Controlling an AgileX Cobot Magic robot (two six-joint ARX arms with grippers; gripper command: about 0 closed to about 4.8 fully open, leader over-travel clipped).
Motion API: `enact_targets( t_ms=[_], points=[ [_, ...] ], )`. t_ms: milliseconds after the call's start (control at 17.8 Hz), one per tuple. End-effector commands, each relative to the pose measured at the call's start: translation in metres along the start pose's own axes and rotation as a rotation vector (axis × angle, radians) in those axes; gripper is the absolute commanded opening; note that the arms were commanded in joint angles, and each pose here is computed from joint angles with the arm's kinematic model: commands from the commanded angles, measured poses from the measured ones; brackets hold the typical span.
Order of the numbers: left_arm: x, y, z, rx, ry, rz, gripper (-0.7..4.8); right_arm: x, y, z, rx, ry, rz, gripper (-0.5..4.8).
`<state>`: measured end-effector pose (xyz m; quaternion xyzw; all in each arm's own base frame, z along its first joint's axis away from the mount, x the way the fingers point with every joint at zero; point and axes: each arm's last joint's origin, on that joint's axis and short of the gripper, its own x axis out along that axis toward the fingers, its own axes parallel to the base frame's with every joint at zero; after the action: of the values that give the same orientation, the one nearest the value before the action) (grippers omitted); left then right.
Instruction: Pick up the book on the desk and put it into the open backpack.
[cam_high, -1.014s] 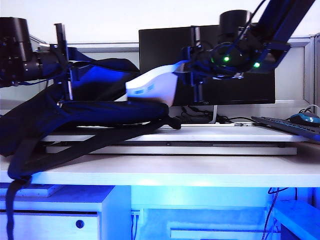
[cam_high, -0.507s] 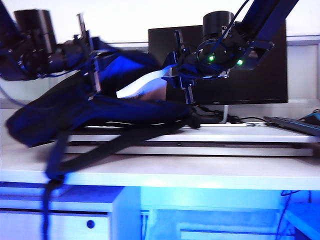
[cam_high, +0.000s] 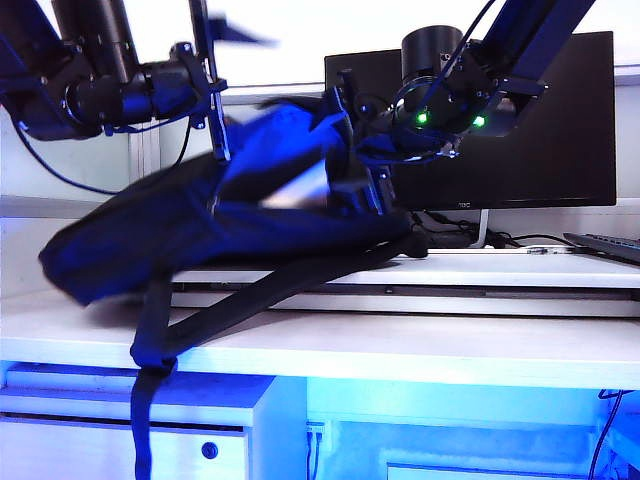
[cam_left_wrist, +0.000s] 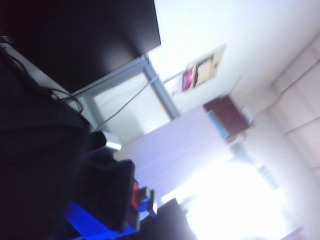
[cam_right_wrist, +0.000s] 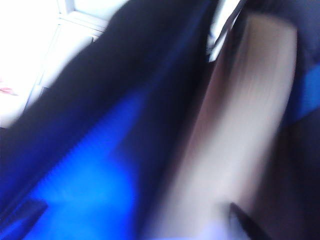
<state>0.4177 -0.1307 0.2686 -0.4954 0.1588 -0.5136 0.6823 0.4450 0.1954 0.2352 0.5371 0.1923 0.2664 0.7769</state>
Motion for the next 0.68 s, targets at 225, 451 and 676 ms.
enact_targets(
  t_ms=[225, 451, 676],
  points=[
    [-0.004, 0.024, -0.010, 0.073, 0.217, 0.149, 4.79, -0.010, -0.023, 0.013, -0.189, 0.036, -0.252, 4.05],
    [-0.013, 0.044, -0.024, 0.245, 0.365, 0.238, 4.79, -0.020, -0.031, 0.036, -0.309, -0.008, -0.312, 4.05],
    [-0.012, 0.036, -0.016, 0.604, 0.276, 0.345, 4.79, -0.026, -0.022, 0.046, -0.652, -0.043, -0.378, 4.04]
  ],
)
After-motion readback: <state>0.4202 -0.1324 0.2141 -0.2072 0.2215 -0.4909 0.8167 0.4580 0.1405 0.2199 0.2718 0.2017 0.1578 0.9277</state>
